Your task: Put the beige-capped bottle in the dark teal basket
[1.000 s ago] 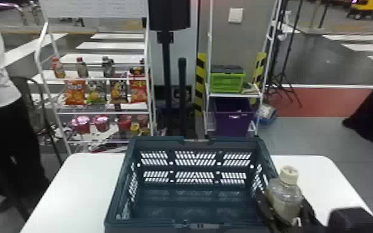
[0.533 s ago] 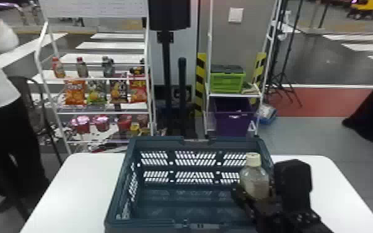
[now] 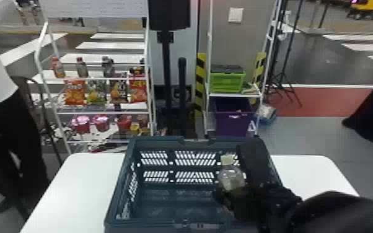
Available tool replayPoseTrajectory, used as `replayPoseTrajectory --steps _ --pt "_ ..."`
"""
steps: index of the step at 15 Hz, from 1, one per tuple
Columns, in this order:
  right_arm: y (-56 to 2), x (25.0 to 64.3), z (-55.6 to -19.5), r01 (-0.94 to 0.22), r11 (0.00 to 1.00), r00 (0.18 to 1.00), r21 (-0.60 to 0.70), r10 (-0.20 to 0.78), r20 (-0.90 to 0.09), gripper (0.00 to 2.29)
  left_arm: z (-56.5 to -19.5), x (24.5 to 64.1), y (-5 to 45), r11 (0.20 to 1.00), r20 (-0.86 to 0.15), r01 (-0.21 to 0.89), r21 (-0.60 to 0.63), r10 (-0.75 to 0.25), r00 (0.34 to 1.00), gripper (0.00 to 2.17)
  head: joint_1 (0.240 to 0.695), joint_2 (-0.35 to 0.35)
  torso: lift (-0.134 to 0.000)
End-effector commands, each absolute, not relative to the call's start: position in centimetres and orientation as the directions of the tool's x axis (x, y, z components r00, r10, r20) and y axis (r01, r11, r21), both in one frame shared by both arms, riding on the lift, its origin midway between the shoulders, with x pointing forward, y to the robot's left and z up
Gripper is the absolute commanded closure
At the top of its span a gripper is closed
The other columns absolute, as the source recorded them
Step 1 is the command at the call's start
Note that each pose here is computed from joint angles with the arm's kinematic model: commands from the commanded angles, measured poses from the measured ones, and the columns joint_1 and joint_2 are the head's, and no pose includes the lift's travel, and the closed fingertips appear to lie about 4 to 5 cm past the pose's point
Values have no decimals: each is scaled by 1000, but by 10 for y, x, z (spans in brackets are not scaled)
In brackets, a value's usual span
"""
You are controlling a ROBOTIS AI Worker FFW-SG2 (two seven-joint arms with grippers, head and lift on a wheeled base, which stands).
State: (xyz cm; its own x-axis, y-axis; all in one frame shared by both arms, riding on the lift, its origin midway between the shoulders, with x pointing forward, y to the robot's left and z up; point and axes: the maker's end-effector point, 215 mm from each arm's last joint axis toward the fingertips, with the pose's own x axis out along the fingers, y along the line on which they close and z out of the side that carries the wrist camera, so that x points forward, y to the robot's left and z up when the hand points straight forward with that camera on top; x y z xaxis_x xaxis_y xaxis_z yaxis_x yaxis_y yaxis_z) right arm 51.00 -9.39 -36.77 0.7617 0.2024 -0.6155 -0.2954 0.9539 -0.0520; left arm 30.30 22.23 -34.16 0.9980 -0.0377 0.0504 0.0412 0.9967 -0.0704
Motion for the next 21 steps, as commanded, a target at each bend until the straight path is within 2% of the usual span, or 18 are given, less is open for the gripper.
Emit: replayPoseTrajectory --steps 1,7,15,16,17,18,19,20,21 --pt "-81 517 -374 -313 949 725 -33 217 -654 2280 -342 304 223 997 50 39 -71 -36 998 154 499 0 0" --pt "-60 531 -412 -329 944 641 1 225 -734 2280 -345 304 224 997 46 36 -74 -32 998 154 499 0 0" --pt "-58 544 -433 -335 942 623 -15 210 -754 2273 -344 307 225 997 48 34 -76 -30 998 154 499 0 0" --pt "-59 545 -432 -335 942 624 -16 209 -753 2179 -344 306 225 996 49 34 -77 -30 998 154 499 0 0" --pt "-57 547 -429 -335 942 632 -14 214 -745 1946 -344 307 225 997 48 34 -76 -30 998 154 499 0 0" --pt "-56 551 -426 -334 943 644 -12 218 -733 1528 -344 307 225 997 48 35 -75 -32 998 154 499 0 0" --pt "-54 551 -425 -336 942 644 -9 223 -732 670 -344 307 225 996 49 34 -77 -31 998 154 499 0 0" --pt "-54 550 -426 -336 942 643 -8 223 -732 73 -344 307 225 997 49 35 -76 -32 998 154 499 0 0" --pt "-55 550 -426 -335 942 642 -9 221 -735 -2 -344 307 225 997 49 35 -76 -32 998 154 499 0 0"
